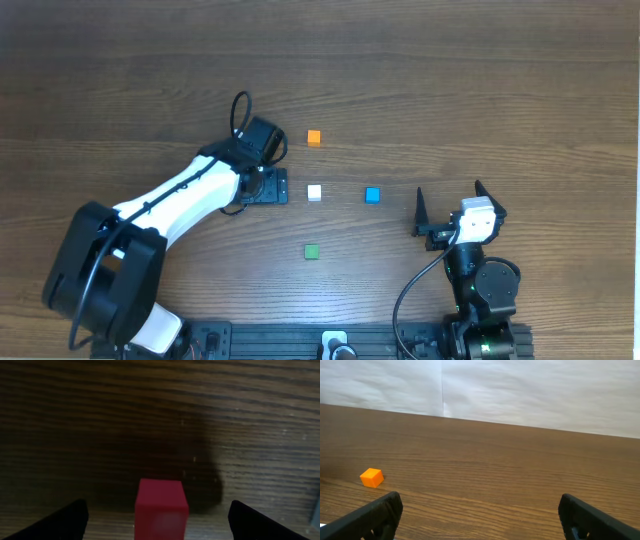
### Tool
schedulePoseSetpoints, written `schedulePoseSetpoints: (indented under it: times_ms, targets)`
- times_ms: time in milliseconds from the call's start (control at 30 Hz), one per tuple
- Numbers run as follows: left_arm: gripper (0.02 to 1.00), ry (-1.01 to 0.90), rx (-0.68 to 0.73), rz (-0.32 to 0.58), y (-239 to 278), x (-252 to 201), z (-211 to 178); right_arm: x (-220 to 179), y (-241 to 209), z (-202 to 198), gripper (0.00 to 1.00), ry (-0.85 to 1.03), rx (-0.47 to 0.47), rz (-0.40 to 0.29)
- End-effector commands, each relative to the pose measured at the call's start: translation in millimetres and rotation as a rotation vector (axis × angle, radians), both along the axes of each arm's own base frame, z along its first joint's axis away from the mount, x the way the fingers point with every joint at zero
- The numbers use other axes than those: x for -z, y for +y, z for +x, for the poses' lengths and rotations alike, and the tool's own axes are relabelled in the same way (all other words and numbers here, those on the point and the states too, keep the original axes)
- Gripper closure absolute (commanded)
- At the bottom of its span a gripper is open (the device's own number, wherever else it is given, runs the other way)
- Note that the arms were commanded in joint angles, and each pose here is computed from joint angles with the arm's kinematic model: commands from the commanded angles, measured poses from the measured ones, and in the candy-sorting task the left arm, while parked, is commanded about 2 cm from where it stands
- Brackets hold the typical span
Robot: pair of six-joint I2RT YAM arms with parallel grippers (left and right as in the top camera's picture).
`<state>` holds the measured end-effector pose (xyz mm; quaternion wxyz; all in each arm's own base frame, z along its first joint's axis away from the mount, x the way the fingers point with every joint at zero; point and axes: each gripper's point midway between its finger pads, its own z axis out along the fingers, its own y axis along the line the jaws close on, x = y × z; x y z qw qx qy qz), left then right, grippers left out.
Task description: Stack Cubes
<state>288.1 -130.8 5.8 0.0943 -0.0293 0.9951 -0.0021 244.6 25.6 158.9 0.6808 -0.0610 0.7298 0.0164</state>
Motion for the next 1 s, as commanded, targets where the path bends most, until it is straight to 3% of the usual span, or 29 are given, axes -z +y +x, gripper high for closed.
schedulePoseSetpoints:
  times_ms: [33, 200, 533, 900, 1000]
  targets:
    - [0.148, -0.017, -0.015, 0.009, 3.2, 0.2, 8.8, 2.8, 2.2, -0.3, 0.009, 0.010, -0.015, 0.000]
    - [0.264, -0.013, -0.016, 0.011, 3.6, 2.0, 8.4, 2.8, 2.2, -0.3, 0.007, 0.010, -0.015, 0.000]
    - [0.389, 0.002, -0.011, 0.014, 3.5, 6.0, 6.6, 2.8, 2.2, -0.3, 0.007, 0.010, -0.015, 0.000]
    - [0.627, 0.005, 0.001, 0.013, 3.0, 6.2, 5.9, 2.8, 2.2, -0.3, 0.007, 0.010, -0.015, 0.000]
    - [0.638, 0.007, 0.002, 0.007, 2.0, 6.1, 5.7, 2.8, 2.2, -0.3, 0.009, 0.010, -0.015, 0.000]
